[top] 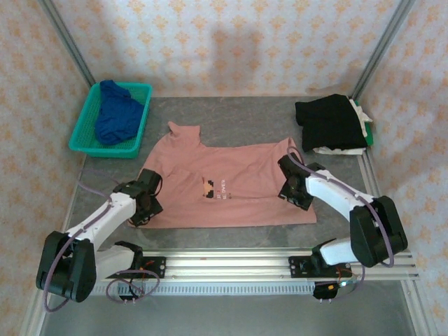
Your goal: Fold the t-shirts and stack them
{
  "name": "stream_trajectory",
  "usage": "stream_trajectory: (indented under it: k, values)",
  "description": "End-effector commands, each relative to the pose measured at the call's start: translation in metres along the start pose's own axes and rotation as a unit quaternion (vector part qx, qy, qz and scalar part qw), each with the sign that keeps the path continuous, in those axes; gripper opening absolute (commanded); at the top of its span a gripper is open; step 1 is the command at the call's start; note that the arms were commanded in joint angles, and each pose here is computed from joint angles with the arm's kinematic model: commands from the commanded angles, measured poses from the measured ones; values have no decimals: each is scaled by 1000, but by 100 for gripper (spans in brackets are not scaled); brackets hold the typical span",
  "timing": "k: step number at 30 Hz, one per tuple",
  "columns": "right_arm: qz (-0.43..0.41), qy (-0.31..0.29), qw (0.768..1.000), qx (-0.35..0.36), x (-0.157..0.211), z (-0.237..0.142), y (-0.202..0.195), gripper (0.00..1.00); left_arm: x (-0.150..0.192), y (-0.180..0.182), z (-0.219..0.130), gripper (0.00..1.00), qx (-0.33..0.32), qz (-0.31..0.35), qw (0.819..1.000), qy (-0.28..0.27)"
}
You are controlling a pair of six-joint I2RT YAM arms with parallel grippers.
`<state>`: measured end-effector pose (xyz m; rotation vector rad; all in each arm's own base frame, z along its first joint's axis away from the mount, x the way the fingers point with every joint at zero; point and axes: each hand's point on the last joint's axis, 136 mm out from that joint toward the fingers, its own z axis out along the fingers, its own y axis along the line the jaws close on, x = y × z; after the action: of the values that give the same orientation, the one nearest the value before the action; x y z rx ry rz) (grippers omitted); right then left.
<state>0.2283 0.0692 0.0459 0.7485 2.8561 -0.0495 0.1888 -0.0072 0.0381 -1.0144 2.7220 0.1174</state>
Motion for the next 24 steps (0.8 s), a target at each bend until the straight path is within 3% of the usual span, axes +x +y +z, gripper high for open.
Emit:
stream_trajectory:
  k: [1,7,11,16,20,24]
  values:
    - [-28,-1,1000,10,3,-4,-1,63,-25,-20,-23,58,19,21,999,-36]
    - [-9,15,998,58,-1,20,-13,62,-42,-71,-16,61,42,66,997,-29]
    - [17,19,996,84,-1,22,-31,63,-22,-61,18,61,6,75,997,13]
    - [26,-37,998,39,-28,-15,-20,69,-10,-45,31,61,-21,75,996,43]
    - [3,-101,995,-6,-76,-52,18,74,-62,-84,-13,61,-1,101,995,-11]
    - [-16,-141,990,6,-129,-66,49,72,-126,-143,-51,65,23,129,989,-66]
